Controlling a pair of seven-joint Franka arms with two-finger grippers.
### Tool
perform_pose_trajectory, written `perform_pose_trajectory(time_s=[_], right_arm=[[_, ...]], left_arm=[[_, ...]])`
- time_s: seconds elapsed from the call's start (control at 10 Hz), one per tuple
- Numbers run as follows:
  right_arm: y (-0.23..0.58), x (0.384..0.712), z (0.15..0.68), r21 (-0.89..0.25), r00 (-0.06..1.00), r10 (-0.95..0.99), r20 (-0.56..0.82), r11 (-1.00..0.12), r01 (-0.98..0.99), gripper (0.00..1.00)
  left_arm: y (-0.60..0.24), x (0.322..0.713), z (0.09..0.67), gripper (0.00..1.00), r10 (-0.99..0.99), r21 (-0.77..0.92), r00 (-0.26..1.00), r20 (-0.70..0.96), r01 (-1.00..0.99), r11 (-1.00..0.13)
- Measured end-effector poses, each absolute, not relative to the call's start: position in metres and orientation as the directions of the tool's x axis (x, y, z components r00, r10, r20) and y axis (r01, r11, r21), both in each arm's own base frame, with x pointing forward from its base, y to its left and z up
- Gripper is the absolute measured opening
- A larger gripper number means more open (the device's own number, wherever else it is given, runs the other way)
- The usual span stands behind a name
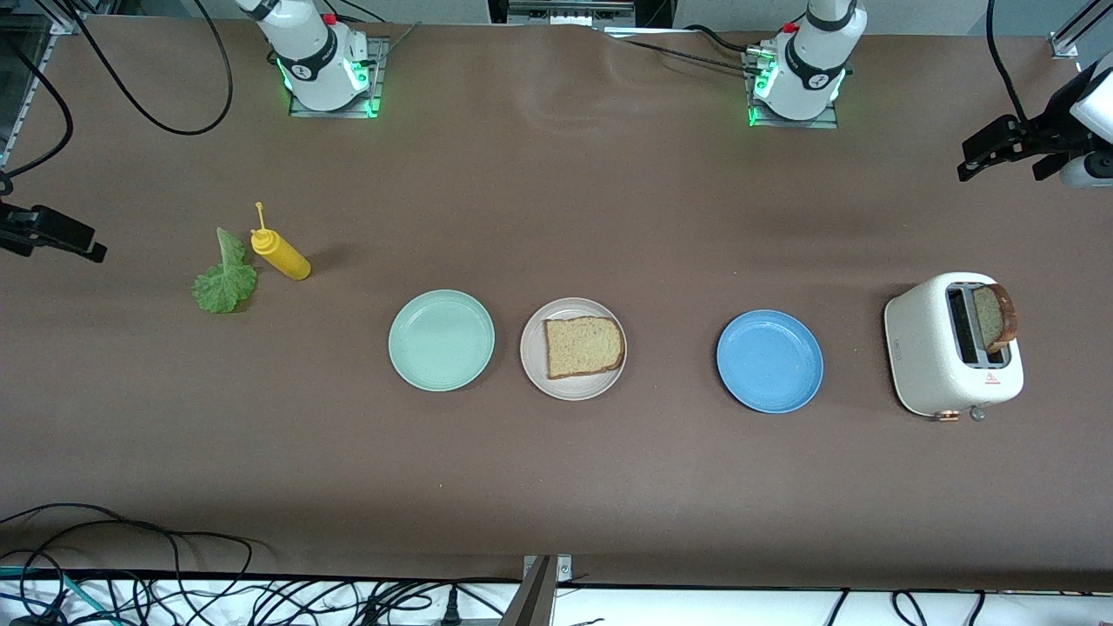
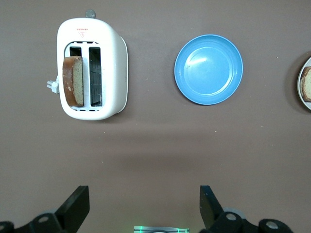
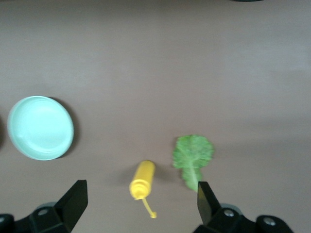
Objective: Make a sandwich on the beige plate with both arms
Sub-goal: 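Reach the right gripper down to the green lettuce leaf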
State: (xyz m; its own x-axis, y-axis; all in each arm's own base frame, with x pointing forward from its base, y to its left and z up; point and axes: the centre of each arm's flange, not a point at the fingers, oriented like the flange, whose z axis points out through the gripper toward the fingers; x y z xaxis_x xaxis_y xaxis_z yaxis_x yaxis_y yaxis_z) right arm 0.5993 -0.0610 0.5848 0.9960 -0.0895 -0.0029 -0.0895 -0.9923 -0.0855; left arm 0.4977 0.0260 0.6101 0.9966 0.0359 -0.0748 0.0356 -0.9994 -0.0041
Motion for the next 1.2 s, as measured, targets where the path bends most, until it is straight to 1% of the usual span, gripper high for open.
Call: perform_pose_trajectory(time_s=[0.2,0.5,0.7,0.9,1.2], right_arm=[[-0.056,0.603,0.570,-0.106,0.996,-0.086,-0.031,-0.990,-0.089,1.00],[-0.063,0.612,0.494,-0.090,0.985,-0.099,-0.140,-0.990,-0.112,1.00],[-0.074,0.610,0.437,-0.026,0.981,-0.104,-0.164,-0.994,-0.110,1.00],[-0.080,0.595,0.381,0.017,0.978,-0.098,-0.186,-0.995,-0.097,1.00],[-0.102,0.556,0.309,0.082,0.966,-0.091,-0.244,-0.994,-0.073,1.00]], left_arm=[[0.026,0.498,0.610,1.00,0.036,-0.004,0.996,-0.076,0.036,-0.999],[0.026,0.498,0.609,1.00,0.036,-0.004,0.996,-0.079,0.036,-0.999],[0.029,0.499,0.606,1.00,0.043,-0.004,0.995,-0.085,0.042,-0.999],[0.034,0.503,0.599,1.00,0.053,-0.004,0.994,-0.099,0.053,-0.999],[0.034,0.504,0.597,1.00,0.053,-0.004,0.993,-0.103,0.053,-0.999]])
